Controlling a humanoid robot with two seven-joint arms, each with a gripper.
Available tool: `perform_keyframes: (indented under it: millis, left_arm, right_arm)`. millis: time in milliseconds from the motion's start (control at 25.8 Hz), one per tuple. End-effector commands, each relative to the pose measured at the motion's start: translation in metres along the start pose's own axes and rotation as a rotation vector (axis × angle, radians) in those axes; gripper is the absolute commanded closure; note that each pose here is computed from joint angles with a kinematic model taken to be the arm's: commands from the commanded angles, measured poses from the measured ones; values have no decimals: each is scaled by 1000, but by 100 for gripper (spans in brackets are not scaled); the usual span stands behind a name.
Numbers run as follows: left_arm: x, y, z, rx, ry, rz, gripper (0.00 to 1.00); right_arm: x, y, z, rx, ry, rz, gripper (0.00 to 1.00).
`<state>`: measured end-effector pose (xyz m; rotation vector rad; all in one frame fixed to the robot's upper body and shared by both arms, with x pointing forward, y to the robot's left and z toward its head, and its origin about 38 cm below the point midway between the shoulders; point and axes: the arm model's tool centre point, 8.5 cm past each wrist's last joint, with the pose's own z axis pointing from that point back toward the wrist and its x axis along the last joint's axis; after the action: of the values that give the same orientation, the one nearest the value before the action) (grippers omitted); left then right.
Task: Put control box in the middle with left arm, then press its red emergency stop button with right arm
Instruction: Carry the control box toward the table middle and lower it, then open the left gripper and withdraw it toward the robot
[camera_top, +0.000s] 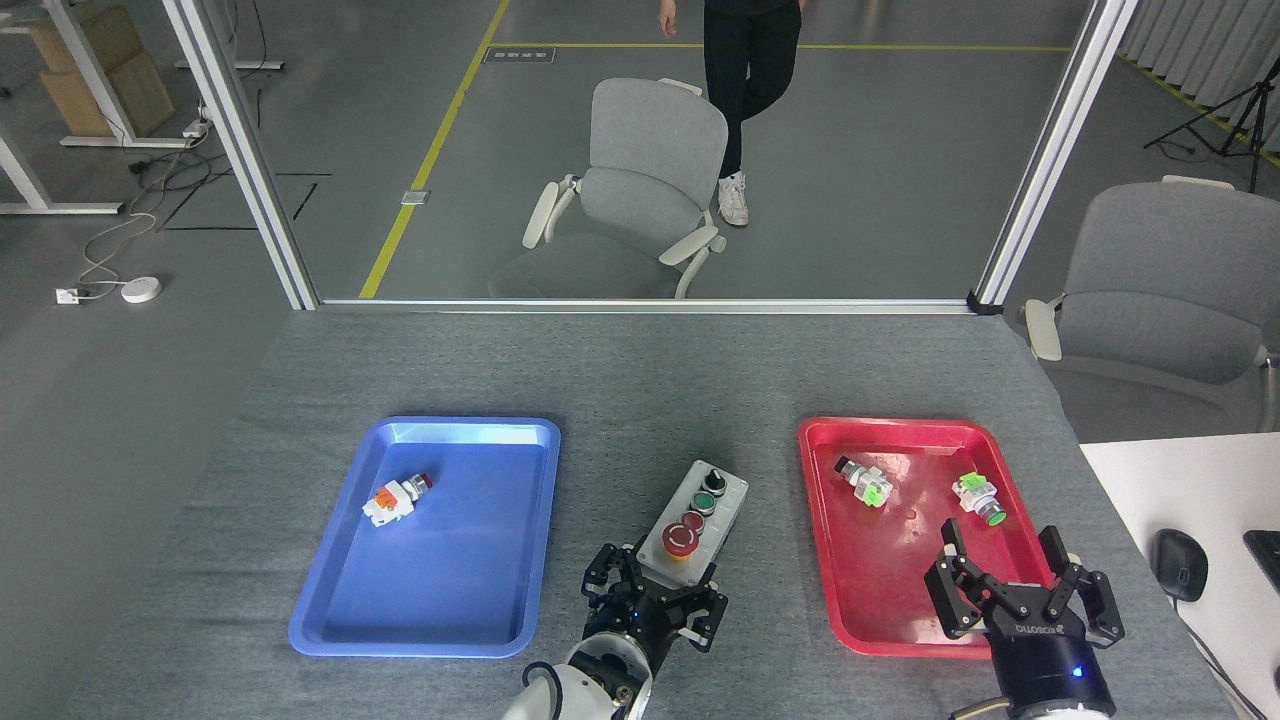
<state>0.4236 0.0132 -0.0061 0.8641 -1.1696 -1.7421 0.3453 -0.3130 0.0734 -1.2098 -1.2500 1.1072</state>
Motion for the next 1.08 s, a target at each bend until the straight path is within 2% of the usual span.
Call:
perform_keyframes:
  millis: [0, 39, 155, 194, 232, 387, 465, 542, 658, 891, 1046]
  left_arm:
    - [4, -9, 1, -32, -22, -7, 100]
    - [4, -8, 1, -35, -27, -4, 92]
    - [3, -7, 1, -28, -13, 1, 27]
    - [1, -5, 1, -17, -2, 3, 10]
    - [0, -4, 1, -12, 10, 6, 4]
    - [4, 3, 7, 22, -14, 28, 1]
    - [-5, -13, 23, 20, -6, 49, 1]
    - [-43, -19, 49, 57, 25, 50, 1]
    - [-76, -26, 97, 108, 26, 87, 1]
    - [-167, -47, 189, 153, 71, 166, 1]
    - [-226, -19, 221, 287, 156, 212, 1]
  right_arm:
    - [-1, 3, 0, 8, 3, -1, 2]
    - [-1, 3, 0, 10, 4, -1, 2]
    - [-2, 3, 0, 10, 3, 0, 2]
    - [-2, 3, 0, 10, 3, 0, 2]
    - [-1, 3, 0, 10, 4, -1, 2]
    - [-1, 4, 0, 12, 2, -2, 2]
    - [0, 4, 0, 10, 2, -3, 2]
    - [0, 3, -1, 8, 4, -3, 2]
    - [1, 2, -2, 4, 0, -4, 2]
    - [7, 3, -3, 3, -16, -14, 2]
    - [13, 5, -3, 6, -26, -13, 2]
